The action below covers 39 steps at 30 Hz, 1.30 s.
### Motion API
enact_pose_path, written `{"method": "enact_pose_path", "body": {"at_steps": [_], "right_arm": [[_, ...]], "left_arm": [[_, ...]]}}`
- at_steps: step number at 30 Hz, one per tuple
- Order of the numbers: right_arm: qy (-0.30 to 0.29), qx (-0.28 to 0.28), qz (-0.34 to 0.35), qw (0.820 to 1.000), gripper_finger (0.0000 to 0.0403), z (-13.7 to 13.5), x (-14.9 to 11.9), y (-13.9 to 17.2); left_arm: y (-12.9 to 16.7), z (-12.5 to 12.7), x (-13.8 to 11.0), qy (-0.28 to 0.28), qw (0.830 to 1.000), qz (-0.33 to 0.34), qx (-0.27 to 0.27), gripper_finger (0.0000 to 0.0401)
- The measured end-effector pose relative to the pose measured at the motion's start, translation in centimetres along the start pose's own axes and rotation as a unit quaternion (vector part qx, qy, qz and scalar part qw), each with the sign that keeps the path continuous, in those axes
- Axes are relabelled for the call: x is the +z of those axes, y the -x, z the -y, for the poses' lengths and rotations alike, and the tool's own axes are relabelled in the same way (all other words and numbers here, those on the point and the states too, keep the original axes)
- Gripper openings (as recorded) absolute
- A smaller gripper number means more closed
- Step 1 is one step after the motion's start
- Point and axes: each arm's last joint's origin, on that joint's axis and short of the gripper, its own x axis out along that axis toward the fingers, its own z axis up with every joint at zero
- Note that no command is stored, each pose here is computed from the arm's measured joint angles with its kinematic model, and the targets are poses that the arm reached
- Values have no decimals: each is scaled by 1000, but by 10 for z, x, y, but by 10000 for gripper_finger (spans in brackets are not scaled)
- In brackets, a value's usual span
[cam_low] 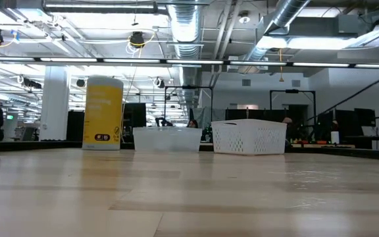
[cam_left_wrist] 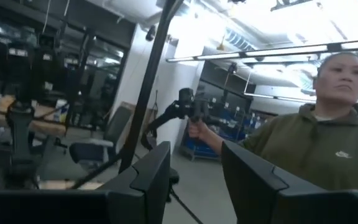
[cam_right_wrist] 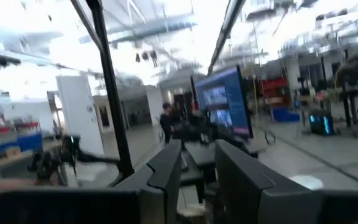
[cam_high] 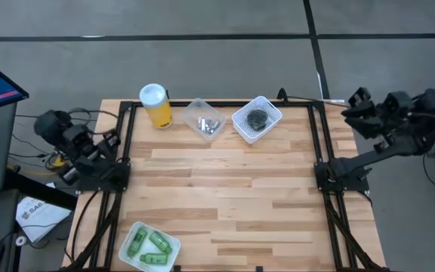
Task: Pick & Place Travel size toiletries
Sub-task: Return to Home Position
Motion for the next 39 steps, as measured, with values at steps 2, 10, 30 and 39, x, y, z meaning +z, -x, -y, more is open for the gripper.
{"method": "enact_pose_path", "body": {"at_steps": [2, 10, 30, 39], "right_arm": [[-7, 4, 26, 1000, 93, 3, -16, 4], [-41, 15, 92, 995, 93, 17, -98, 28], [-13, 74, -18, 997, 93, 26, -224, 10], [-20, 71, -66, 995, 93, 32, -282, 7]], "left_arm": [[3, -4, -15, 11, 1000, 2, 0, 140], [21, -21, -76, 40, 997, 61, -18, 140], [24, -41, -166, 58, 995, 78, -21, 140], [24, -41, -169, 50, 996, 65, -18, 140]]}}
